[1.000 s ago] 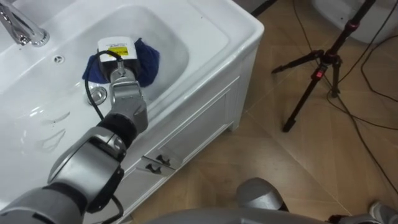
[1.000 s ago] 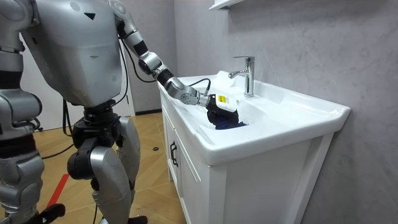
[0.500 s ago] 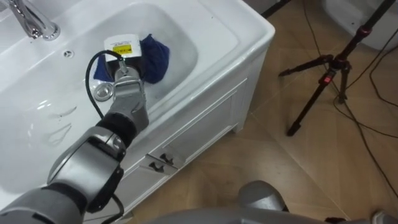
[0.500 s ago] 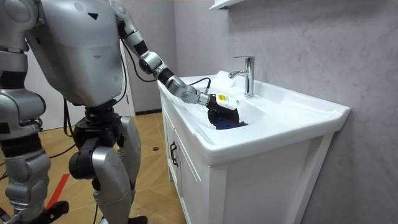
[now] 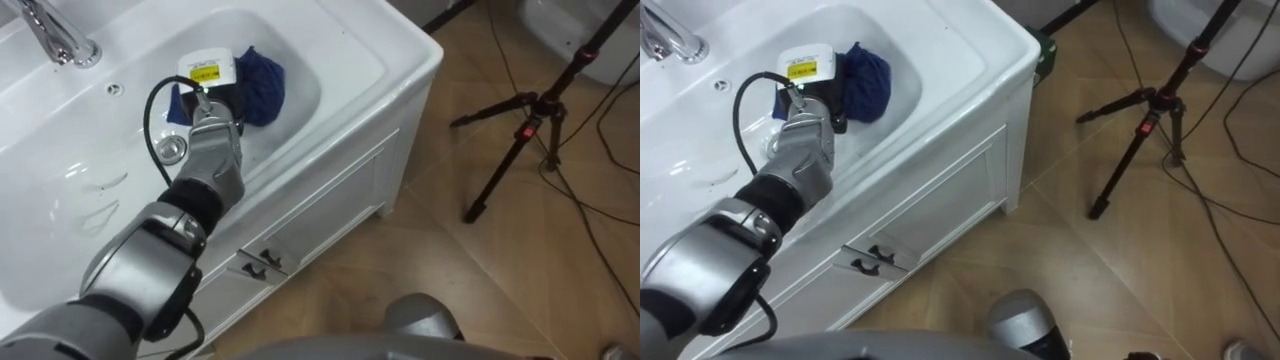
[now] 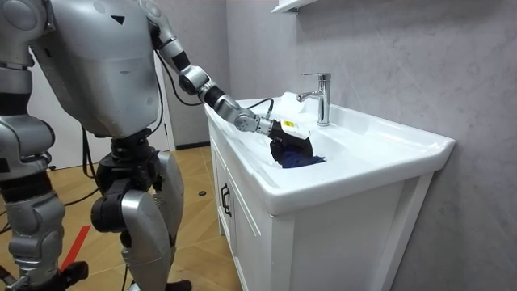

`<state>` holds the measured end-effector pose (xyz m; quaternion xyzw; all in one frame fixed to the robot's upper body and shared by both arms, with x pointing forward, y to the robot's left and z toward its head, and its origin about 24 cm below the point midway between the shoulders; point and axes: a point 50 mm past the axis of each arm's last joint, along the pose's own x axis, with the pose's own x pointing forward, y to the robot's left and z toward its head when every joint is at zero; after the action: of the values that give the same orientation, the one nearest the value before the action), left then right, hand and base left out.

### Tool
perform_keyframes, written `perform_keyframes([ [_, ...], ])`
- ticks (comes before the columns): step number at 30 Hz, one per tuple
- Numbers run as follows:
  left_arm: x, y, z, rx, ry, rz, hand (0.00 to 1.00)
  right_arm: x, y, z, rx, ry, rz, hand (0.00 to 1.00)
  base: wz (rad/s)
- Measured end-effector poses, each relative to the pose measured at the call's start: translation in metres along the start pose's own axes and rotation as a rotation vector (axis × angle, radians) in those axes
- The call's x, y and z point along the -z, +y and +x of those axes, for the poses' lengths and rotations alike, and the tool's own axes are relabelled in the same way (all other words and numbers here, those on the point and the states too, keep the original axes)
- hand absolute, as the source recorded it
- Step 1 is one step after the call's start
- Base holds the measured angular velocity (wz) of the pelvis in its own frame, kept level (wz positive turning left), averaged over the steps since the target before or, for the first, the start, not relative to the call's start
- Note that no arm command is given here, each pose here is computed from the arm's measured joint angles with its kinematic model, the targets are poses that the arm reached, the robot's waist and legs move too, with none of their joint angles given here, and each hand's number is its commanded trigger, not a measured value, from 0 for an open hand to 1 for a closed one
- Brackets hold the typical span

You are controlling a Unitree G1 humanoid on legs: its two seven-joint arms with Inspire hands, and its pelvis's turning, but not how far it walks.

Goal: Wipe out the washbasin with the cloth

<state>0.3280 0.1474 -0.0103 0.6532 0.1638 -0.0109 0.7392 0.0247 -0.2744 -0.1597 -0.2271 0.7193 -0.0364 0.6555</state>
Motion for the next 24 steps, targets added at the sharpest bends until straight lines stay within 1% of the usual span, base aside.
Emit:
perform_keyframes([
  [6,-0.014,0.007,-0.001,-0.022,-0.045,-0.079,1.0,0.003,0.003,0.0,0.006,0.008,-0.003,0.0,-0.01],
  [13,-0.016,0.007,-0.001,-0.006,-0.064,-0.085,1.0,0.001,0.01,0.0,0.002,-0.002,-0.021,0.0,0.03],
  [19,-0.017,0.008,-0.001,0.003,-0.079,-0.084,1.0,0.0,0.011,0.0,0.003,-0.006,-0.038,0.0,-0.01],
  [21,-0.015,0.006,-0.004,0.001,-0.088,-0.07,1.0,0.0,0.011,0.0,0.002,-0.006,-0.035,0.0,-0.08],
  [24,-0.013,-0.003,-0.011,0.021,-0.102,-0.051,1.0,0.002,0.012,0.0,-0.005,0.003,-0.03,0.0,-0.05],
])
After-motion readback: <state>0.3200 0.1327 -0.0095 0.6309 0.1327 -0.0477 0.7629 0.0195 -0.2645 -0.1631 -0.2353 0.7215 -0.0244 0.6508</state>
